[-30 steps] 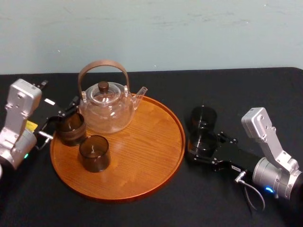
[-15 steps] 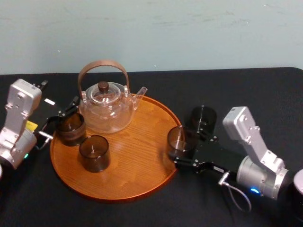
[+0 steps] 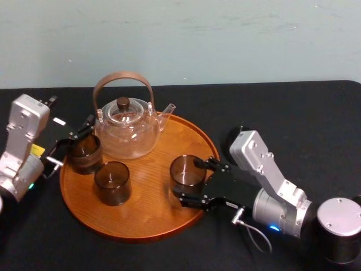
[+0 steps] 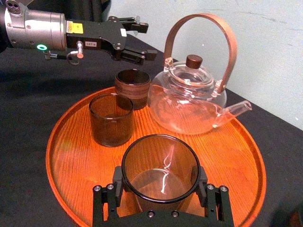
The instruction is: Pick up the glass from the table and place it on the tray.
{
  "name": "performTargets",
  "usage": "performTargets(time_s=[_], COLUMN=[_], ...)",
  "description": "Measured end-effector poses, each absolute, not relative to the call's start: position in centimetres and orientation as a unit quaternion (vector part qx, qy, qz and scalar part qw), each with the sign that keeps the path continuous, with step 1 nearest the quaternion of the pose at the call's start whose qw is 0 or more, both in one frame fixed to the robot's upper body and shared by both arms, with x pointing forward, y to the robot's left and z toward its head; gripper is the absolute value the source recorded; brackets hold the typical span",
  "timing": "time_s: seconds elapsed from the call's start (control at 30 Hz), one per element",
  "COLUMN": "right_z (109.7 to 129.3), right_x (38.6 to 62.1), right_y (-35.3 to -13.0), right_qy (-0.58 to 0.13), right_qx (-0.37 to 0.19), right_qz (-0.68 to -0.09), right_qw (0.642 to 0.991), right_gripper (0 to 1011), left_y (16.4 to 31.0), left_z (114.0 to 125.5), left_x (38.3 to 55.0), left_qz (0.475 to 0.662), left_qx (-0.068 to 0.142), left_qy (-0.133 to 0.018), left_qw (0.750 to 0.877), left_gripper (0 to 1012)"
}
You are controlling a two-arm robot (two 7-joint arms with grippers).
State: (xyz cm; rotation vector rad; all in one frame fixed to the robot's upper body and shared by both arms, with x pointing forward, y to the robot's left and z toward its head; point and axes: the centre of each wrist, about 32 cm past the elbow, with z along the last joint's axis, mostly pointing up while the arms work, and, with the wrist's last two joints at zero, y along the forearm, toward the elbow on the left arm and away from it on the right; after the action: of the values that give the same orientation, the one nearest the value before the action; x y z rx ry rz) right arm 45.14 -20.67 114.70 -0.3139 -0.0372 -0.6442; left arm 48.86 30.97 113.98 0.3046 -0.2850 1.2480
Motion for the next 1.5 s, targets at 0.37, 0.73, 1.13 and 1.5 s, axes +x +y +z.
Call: performTargets(time_s=[0.37,0.73,1.13,1.5], right_z=[114.4,114.0,113.3,113.1], right_x=[45.8,46.1,46.2,46.3], right_y=[-18.9,-18.3,-18.2,-18.1], right_qy=[-0.019,-0.015,-0.01,-0.01], right_qx=[-0.152,-0.156,-0.162,-0.166], right_qz=[-0.3,-0.294,-0.293,-0.293], right_qw=[0.942,0.943,0.942,0.942], right_gripper=[904,904,904,904], left_y=[31.0,31.0,31.0,31.0], left_z=[114.0,114.0,114.0,114.0], left_x=[48.9,48.9,48.9,48.9], left_qz=[0.58,0.58,0.58,0.58], left_qx=[0.142,0.142,0.142,0.142], left_qy=[-0.132,-0.132,-0.132,-0.132], left_qw=[0.791,0.791,0.791,0.791], left_gripper=[1001,1001,1001,1001])
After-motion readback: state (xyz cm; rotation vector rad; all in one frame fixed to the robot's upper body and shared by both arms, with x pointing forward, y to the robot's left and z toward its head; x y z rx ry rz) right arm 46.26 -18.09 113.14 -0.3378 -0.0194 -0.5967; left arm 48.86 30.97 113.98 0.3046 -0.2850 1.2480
